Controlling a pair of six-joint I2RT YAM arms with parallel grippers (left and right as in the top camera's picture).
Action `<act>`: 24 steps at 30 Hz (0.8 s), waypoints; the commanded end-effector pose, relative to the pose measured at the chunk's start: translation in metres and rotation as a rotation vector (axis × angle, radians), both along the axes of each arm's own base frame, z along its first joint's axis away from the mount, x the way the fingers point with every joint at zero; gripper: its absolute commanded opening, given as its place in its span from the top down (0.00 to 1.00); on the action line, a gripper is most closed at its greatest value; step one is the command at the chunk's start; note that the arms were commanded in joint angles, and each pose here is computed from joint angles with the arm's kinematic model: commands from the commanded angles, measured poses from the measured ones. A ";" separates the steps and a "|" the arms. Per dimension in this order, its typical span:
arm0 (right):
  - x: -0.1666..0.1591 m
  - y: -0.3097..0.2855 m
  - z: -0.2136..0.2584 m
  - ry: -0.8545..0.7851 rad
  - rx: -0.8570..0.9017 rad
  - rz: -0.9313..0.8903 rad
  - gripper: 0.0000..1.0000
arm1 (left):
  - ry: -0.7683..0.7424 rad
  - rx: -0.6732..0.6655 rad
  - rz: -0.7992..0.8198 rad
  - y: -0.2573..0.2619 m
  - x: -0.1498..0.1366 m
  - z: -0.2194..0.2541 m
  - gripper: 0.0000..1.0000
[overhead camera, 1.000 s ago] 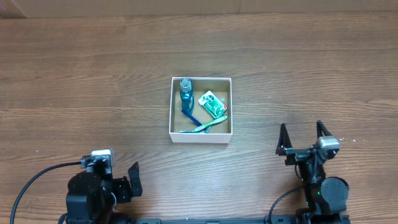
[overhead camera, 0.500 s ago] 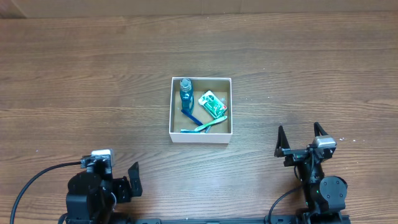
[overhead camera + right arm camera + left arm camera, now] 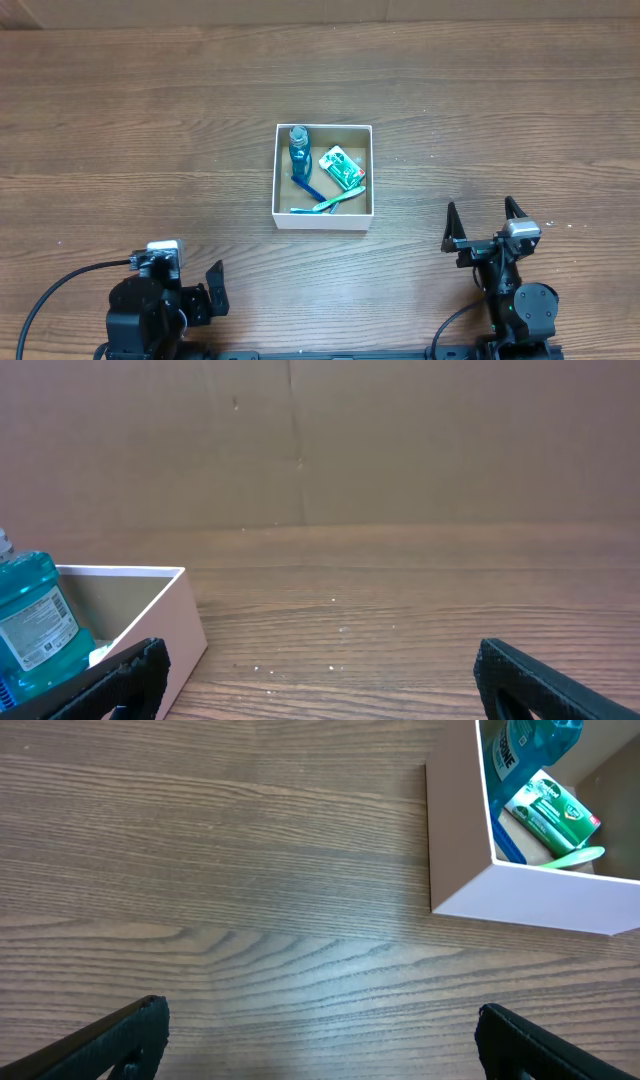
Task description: Pack container
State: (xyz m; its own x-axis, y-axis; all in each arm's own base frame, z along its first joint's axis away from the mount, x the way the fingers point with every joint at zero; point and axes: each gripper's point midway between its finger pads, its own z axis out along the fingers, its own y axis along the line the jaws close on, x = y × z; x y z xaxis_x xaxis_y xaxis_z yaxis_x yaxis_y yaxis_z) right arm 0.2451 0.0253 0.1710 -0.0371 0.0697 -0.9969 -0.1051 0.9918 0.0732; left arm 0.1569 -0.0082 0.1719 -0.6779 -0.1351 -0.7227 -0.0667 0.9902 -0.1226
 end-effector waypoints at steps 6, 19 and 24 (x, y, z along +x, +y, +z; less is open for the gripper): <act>0.000 -0.001 -0.001 -0.006 -0.003 -0.001 0.00 | -0.237 0.093 -0.099 -0.005 0.035 -0.015 0.00; 0.000 -0.001 -0.001 -0.006 -0.003 -0.001 0.00 | -0.699 0.243 -0.209 -0.019 0.088 -0.014 0.00; 0.000 -0.001 -0.001 -0.006 -0.003 -0.001 0.00 | -0.696 0.240 -0.207 -0.018 0.088 -0.015 0.00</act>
State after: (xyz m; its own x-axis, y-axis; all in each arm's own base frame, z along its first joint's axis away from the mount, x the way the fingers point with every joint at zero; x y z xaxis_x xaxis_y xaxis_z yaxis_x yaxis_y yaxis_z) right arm 0.2451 0.0254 0.1708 -0.0379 0.0700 -0.9968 -0.1054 0.9917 0.0736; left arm 0.2451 -0.0249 0.1566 -0.0608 0.1469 -0.9873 0.1236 0.9826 0.1386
